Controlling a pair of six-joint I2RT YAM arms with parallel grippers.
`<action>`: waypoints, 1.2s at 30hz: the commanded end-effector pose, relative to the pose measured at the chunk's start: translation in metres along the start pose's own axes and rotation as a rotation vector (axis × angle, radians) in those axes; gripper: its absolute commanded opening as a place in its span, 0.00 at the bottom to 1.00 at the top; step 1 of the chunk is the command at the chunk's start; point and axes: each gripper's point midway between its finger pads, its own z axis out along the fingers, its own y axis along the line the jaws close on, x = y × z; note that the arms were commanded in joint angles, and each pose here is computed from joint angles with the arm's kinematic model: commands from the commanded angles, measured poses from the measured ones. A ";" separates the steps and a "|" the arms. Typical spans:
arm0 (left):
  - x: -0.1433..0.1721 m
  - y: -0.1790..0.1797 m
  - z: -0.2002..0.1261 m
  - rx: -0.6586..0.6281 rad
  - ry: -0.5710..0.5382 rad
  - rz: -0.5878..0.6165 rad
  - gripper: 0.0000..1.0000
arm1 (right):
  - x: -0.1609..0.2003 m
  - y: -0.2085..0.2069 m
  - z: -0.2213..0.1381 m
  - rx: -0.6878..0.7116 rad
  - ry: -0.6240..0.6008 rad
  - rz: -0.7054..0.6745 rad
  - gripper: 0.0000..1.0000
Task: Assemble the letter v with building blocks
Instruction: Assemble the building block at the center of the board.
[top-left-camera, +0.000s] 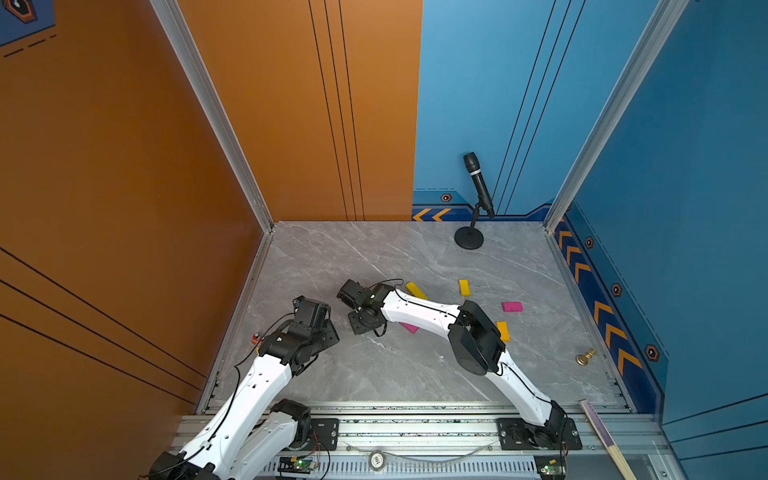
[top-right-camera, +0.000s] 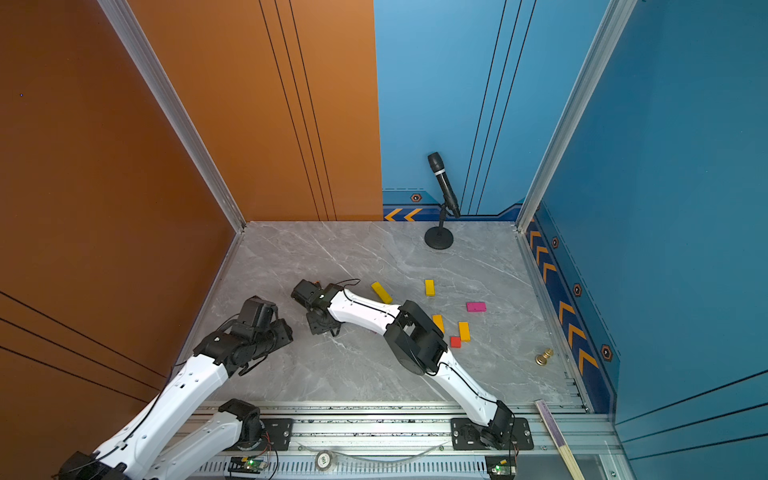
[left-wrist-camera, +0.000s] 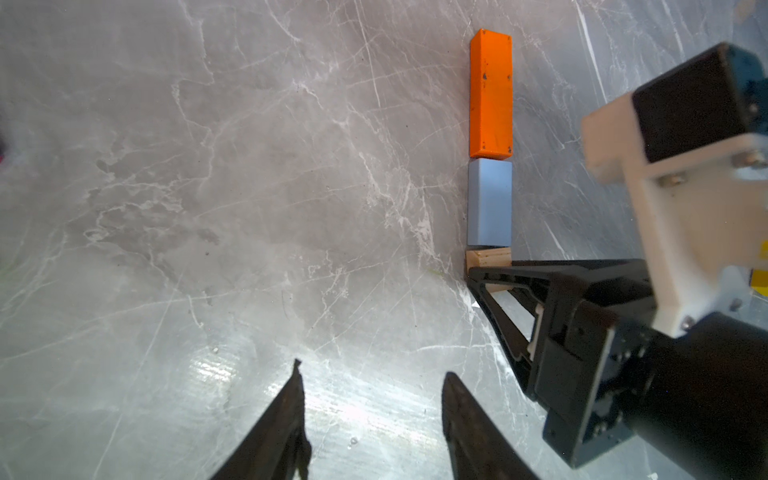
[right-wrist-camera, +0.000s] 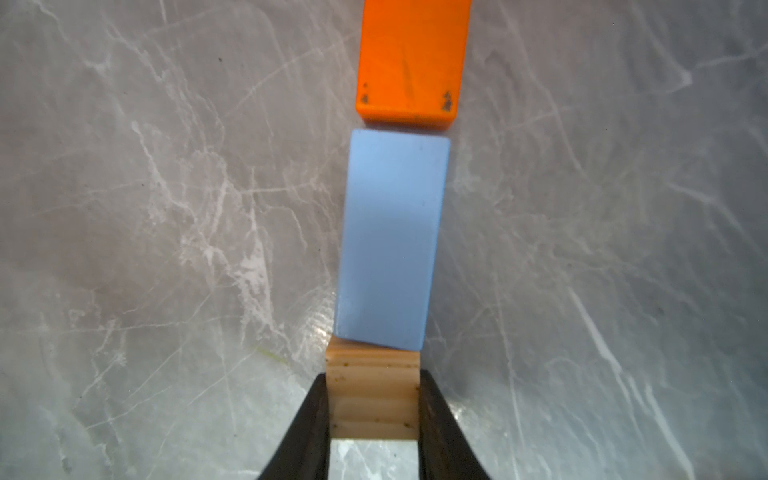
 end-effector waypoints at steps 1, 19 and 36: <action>0.002 0.006 0.000 -0.014 -0.001 0.008 0.54 | 0.009 -0.016 0.015 0.067 0.037 0.021 0.32; 0.002 0.008 0.001 -0.017 0.000 0.005 0.54 | 0.006 -0.017 0.017 0.070 0.035 0.024 0.37; 0.000 0.004 0.003 -0.016 0.008 0.008 0.54 | -0.010 -0.014 -0.020 0.035 -0.019 -0.002 0.99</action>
